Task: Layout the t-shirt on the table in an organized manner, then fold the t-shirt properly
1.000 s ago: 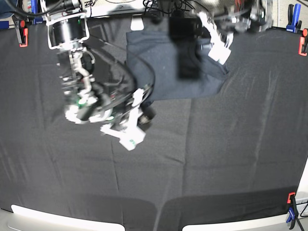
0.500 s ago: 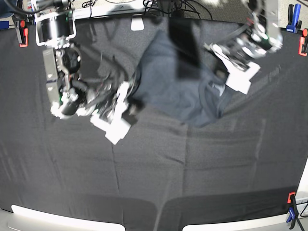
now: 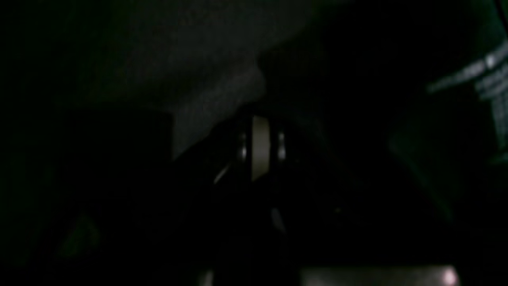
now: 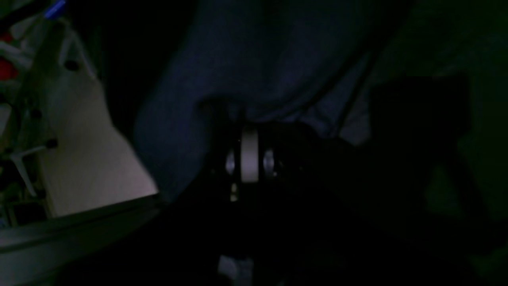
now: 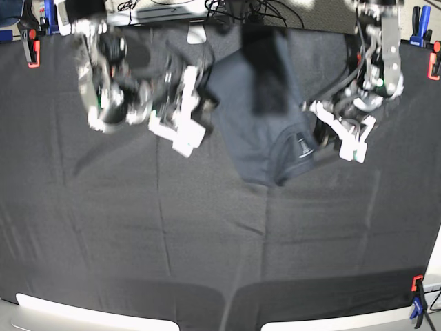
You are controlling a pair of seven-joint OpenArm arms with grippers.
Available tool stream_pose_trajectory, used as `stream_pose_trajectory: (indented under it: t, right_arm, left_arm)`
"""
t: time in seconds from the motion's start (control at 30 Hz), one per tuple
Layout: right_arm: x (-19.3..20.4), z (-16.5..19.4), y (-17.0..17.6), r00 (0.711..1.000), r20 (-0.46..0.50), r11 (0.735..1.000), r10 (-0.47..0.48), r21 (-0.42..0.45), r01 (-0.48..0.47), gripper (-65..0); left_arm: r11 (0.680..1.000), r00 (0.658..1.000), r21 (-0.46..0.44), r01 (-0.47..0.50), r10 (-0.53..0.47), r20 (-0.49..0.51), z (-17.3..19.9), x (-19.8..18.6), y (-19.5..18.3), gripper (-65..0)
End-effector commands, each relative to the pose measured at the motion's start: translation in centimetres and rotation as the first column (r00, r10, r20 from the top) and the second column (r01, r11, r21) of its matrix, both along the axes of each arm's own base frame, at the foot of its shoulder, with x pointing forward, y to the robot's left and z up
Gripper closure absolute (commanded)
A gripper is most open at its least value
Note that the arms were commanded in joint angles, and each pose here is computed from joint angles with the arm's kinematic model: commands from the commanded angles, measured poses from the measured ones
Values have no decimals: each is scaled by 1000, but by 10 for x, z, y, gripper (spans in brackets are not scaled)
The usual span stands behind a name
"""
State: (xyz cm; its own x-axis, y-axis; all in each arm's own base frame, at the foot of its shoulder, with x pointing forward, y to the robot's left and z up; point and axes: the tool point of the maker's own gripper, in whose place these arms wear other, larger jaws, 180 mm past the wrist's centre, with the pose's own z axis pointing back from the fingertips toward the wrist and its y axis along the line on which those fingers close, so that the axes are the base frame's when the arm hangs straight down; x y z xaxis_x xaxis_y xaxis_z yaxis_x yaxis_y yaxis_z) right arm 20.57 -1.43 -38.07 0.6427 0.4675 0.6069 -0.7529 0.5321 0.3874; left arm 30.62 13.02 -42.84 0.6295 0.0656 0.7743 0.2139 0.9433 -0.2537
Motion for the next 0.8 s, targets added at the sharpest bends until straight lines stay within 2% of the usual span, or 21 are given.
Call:
stream_pose_trajectory:
  t: [0.0, 0.2, 0.3, 0.47, 0.63, 0.77]
  right_arm:
    - [4, 16, 8, 999, 48, 998, 8, 61, -11, 0]
    - [-5, 15, 15, 999, 33, 997, 6, 82, -8, 0]
    - [-9, 14, 16, 1000, 23, 996, 5, 85, -7, 0]
    - [-5, 12, 6, 999, 23, 997, -23, 74, 22, 0]
    - [22, 22, -29, 985, 75, 986, -157, 65, 152, 0]
    - [42, 37, -68, 948, 139, 958, -285, 56, 280, 0]
  left_arm:
    - [1000, 1000, 3, 3, -3, 20, 7, 8, 0, 0]
    - [999, 997, -36, 5, -2, 75, 23, 26, -14, 0]
    - [997, 995, -52, 49, -44, 95, 28, 28, -23, 0]
    - [998, 994, -28, 56, -53, 100, 32, 26, -17, 0]
    - [999, 985, 17, 36, -38, 171, 60, 11, 0, 0]
    - [999, 971, 2, -38, 36, 235, 91, -11, 25, 0]
